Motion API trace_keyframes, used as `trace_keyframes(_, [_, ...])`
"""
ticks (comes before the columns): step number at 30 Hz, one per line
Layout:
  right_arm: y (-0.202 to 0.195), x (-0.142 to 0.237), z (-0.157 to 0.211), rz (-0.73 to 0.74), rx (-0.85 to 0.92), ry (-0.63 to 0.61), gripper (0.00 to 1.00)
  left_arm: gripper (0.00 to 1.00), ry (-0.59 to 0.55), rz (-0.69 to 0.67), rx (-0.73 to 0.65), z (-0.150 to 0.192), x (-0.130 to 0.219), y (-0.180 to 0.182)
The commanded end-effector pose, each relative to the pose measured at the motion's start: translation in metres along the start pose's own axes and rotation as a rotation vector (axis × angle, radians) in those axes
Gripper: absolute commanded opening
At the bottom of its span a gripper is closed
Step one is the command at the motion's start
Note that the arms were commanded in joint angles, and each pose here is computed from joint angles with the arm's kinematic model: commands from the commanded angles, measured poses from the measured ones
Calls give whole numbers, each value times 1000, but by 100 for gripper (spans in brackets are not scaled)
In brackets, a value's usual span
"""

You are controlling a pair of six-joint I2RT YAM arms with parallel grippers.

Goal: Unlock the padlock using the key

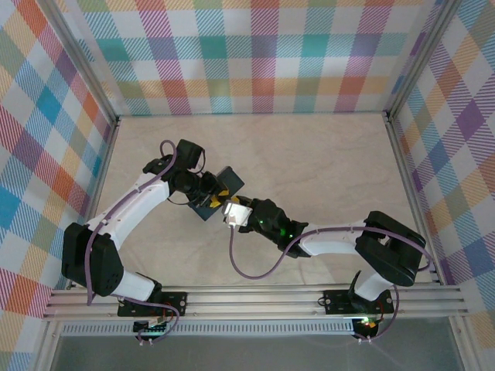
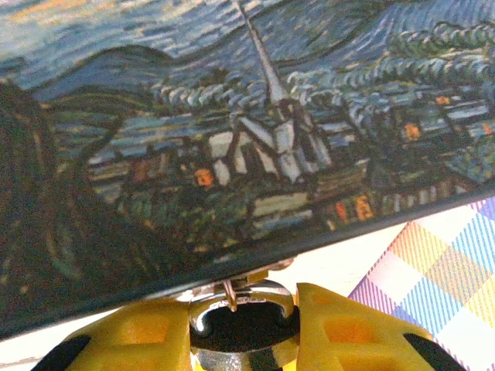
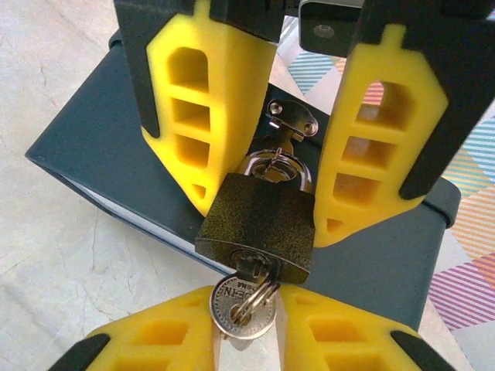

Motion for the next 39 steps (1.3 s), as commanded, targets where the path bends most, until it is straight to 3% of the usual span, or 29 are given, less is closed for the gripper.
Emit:
trace_keyframes(1, [-27,8,-36,93,-64,-110,28,6,5,56,-29,4,6,-16])
trace_keyframes(7, [-34,14,-40,113,-72,-124,33,6,3,60,-31,3,6,-18])
trace_keyframes(17, [-34,17,-47,130,-69,-162,27,6,6,61,-29,4,3,-18])
trace_keyframes(23, [-39,22,-52,155,-72,-178,36,6,8,62,-30,4,2,-19])
trace_keyframes(27, [-40,23,-53,161,-70,-174,37,6,4,65,-31,4,3,-20])
trace_keyframes(35, [-26,16,-44,108,-52,-133,25,6,-2,77,-25,4,3,-20])
trace_keyframes(39, [-24,21,-39,101,-72,-134,29,6,-4,78,-26,2,3,-22])
Point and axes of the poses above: each hand's point on the last joint's axis, 136 mm out from that joint toward the fingers, its own x axis back along the fingers, its own y axis along the line the jaws close on, z = x × y, the point moved 2 cm from there along x, back along the fingers, and after that the axes turned 1 degree about -x, right-handed, at the moved point
